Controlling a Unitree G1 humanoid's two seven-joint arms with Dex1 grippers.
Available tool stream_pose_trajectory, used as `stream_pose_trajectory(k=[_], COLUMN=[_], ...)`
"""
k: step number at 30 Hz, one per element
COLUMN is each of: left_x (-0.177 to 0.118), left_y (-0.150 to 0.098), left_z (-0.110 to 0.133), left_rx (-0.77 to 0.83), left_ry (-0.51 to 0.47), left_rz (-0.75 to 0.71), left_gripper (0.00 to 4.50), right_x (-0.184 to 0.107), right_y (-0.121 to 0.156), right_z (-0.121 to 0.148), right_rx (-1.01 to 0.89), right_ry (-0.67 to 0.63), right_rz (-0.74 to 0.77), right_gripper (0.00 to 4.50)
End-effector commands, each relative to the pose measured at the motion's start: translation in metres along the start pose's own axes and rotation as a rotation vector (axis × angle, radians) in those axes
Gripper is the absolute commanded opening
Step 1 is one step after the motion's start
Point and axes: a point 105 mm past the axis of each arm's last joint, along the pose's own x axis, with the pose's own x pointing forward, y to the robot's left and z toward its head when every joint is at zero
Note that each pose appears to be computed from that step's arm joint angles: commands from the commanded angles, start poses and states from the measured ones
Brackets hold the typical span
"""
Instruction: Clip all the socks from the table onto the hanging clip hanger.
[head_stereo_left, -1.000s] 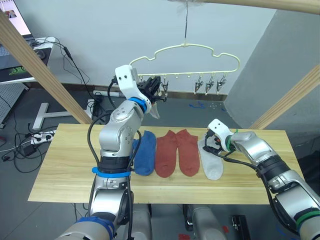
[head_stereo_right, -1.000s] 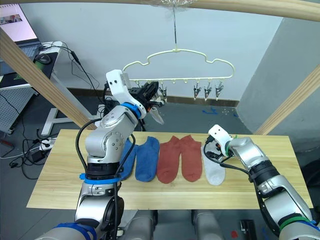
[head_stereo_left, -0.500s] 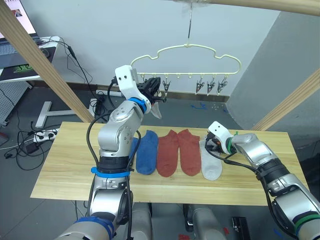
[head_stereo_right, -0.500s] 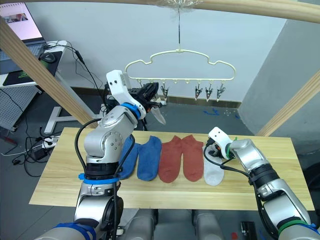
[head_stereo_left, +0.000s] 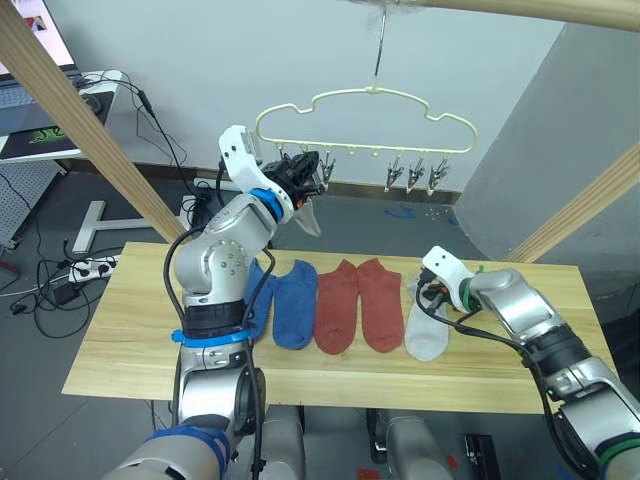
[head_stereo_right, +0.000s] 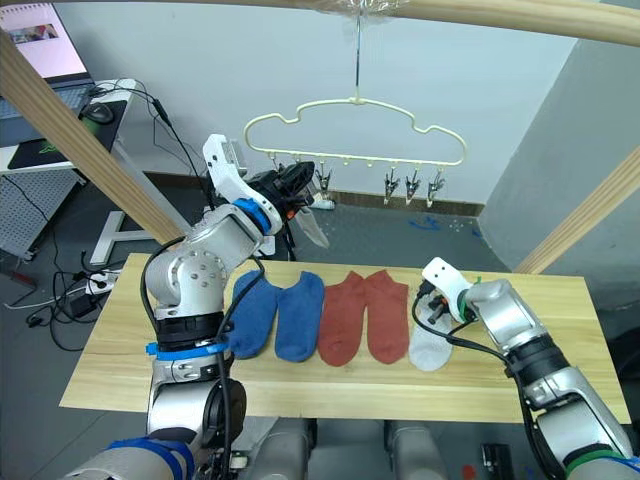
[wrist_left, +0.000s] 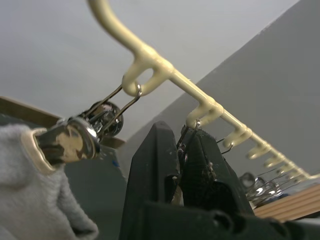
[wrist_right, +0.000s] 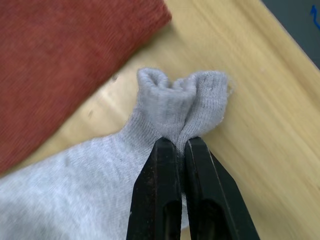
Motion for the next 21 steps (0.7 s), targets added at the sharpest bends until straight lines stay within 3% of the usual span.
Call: stream_pose_trajectory(k=[1,10,16,21], left_x=[-0.002,-0.004,-0.002,-0.001], left_y=[-0.005,0.002,0.008,0.006], left_z=[0.007,0.003,0.007,0.007], left_rx=[-0.015,-0.209,-0.323,-0.326], left_ry=[0.011,0.074,0.085,0.097], left_rz=[-0.041,-0.041,-0.011,-0.007], left_gripper=[0.14,0.14,0.14,0.14], right_x=[-0.033,-0.080,-0.072,-0.065], right_y=[0.007,0.041,0.057,0.062], right_z=[0.039,0.119,0.162,0.184], right_rx=[-0.046,-0.072,-0.111,-0.144], right_ry=[-0.132,-0.383,-0.476,-0.515], right_rz=[0.019,0.134,0.188,0.211], right_gripper=[0.02,0.02,0.02,0.02])
